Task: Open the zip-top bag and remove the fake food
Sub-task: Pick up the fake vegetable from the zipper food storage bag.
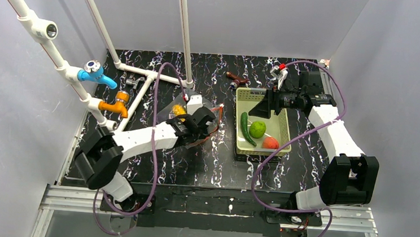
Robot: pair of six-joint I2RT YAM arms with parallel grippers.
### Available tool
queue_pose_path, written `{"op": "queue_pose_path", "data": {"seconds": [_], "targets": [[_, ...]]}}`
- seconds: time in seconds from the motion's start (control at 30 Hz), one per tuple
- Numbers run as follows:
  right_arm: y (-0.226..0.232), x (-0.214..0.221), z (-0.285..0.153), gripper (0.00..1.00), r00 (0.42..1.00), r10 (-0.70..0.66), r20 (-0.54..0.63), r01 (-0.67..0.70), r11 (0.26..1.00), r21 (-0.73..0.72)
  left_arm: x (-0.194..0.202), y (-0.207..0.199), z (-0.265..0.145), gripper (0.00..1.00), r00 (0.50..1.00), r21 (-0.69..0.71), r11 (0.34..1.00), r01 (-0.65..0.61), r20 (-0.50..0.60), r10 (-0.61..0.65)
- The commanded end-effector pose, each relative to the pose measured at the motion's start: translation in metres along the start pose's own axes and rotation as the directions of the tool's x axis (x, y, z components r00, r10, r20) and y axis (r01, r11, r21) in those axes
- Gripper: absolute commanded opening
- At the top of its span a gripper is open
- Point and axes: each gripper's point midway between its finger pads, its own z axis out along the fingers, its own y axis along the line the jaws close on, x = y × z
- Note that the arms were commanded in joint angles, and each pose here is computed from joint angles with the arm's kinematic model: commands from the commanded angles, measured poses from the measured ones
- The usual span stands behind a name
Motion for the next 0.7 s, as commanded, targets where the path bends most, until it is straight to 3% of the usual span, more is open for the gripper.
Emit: {"op": "queue_pose_path", "data": {"seconds": [0.0,0.27,0.43,0.67], "targets": [[0.016,-0.012,-0.006,0.84,0.999,0.016,0.031,-0.015,1.0,-0.027,0.011,0.01,-0.026,0.0,0.998,0.052,0.997,-0.049,-0.046,0.051],[0.016,-0.012,-0.006,0.84,0.999,0.012,0.034,-0.011,1.0,-0.025,-0.002,-0.017,-0.068,0.0,0.987,0.178,0.973,-0.144,-0.038,0.153],[0.018,-0.013,-0.007,0.84,0.999,0.008,0.036,-0.007,1.0,-0.025,-0.004,-0.003,-0.095,0.0,0.967,0.163,0.963,-0.213,-0.105,0.232],[0.024,-0.019,-0.013,0.84,0.999,0.001,0.044,0.0,1.0,-0.02,0.005,-0.007,-0.132,0.0,0.959,0.301,0.936,-0.184,-0.156,0.238]]}}
